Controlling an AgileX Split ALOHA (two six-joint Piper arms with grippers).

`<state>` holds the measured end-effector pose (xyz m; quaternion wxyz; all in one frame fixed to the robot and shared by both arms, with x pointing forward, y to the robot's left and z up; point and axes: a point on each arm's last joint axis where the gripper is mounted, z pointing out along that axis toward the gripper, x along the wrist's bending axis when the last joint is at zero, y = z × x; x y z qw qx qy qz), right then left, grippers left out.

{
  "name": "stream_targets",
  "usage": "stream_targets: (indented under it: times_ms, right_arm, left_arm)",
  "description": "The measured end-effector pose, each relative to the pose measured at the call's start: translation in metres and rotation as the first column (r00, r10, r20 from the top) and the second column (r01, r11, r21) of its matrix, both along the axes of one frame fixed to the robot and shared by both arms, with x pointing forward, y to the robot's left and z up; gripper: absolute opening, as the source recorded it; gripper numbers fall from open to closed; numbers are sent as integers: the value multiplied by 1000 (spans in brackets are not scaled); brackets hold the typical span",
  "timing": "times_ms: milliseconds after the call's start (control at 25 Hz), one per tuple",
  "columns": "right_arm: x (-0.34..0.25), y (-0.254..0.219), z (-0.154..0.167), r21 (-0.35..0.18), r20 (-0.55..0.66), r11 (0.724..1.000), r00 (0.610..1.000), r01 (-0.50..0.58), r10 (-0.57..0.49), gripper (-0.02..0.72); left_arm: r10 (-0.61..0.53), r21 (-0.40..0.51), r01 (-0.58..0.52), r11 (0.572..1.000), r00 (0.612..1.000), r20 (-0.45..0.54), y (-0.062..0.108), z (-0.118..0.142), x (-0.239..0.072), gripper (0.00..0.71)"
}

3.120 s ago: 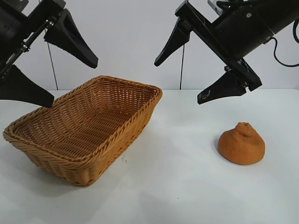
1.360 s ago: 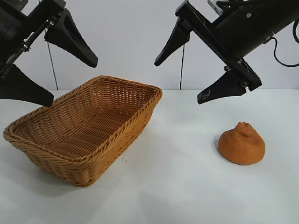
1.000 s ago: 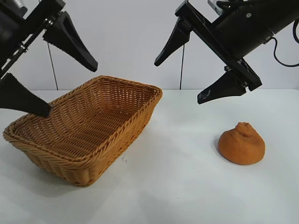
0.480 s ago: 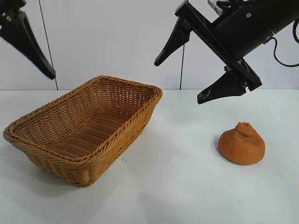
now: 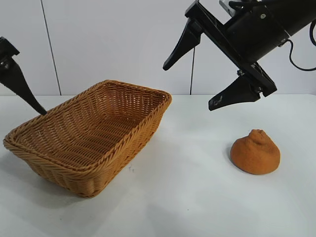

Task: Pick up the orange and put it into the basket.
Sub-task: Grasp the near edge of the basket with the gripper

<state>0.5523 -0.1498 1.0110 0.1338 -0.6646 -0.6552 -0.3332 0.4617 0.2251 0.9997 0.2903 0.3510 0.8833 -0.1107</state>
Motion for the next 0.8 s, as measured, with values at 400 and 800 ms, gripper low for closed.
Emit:
stream_targets:
  times_ms: [400,800]
  right_arm:
    - [0,0,0,0,0,1000,1000,0,0,676]
    - [0,0,0,1,-5,1000,1000,-1,1,676]
  left_arm:
    - [-68,10,68,998,997,-22,-26,-5,-5,693]
    - [18,113,-2,994,991,-134,-30,-30,26,693]
